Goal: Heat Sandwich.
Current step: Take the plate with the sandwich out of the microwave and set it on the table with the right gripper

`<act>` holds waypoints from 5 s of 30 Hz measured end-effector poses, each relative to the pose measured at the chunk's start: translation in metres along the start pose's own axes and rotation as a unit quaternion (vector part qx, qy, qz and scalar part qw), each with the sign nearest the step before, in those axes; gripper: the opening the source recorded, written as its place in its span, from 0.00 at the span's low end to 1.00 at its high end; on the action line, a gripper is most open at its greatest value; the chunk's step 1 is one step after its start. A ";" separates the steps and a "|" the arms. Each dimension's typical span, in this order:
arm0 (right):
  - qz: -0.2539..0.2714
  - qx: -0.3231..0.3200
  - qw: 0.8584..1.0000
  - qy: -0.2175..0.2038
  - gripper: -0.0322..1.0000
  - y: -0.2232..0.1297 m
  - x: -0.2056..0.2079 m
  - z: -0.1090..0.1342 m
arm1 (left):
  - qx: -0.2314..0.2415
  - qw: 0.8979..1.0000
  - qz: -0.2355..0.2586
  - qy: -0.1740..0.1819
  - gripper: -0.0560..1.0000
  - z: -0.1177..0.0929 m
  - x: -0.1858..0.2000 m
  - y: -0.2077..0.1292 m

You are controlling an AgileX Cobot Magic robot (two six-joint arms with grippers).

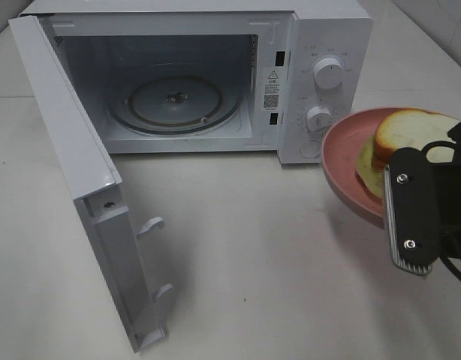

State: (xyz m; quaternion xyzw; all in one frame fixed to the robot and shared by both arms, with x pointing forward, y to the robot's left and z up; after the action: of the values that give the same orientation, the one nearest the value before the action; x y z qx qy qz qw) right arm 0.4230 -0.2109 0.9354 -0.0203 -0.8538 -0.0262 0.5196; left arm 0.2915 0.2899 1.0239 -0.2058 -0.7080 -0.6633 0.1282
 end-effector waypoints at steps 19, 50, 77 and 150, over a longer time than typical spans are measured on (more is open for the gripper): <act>0.040 -0.235 0.970 -0.051 0.08 -0.016 0.000 -0.013 | 0.000 1.000 0.000 0.000 0.98 0.000 0.000 0.000; 0.173 -0.426 0.885 -0.071 0.08 -0.035 -0.054 -0.035 | 0.000 1.000 0.000 0.000 0.98 0.000 0.000 0.000; 0.232 -0.519 0.820 -0.062 0.08 -0.084 -0.102 -0.038 | 0.000 1.000 0.000 0.000 0.98 0.000 0.000 0.000; 0.036 -0.527 0.848 0.039 0.76 -0.035 -0.019 -0.034 | 0.000 1.000 0.000 0.000 0.98 0.000 0.000 0.000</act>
State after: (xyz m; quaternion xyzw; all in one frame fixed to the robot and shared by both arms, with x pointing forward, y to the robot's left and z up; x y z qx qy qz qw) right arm 0.4595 -0.2483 0.9334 -0.3203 -0.6895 -0.4543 0.4643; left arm 0.2915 0.2899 1.0239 -0.2058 -0.7080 -0.6633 0.1282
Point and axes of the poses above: a point on each arm's last joint axis where the gripper is mounted, x pointing back along that axis away from the gripper, z along the wrist's bending axis when the last joint is at zero, y = z × x, the point moved 7 cm from there along -x, pointing out along that axis toward the gripper, and after that the axes turned 4 degrees about x, right-handed, at the moved point
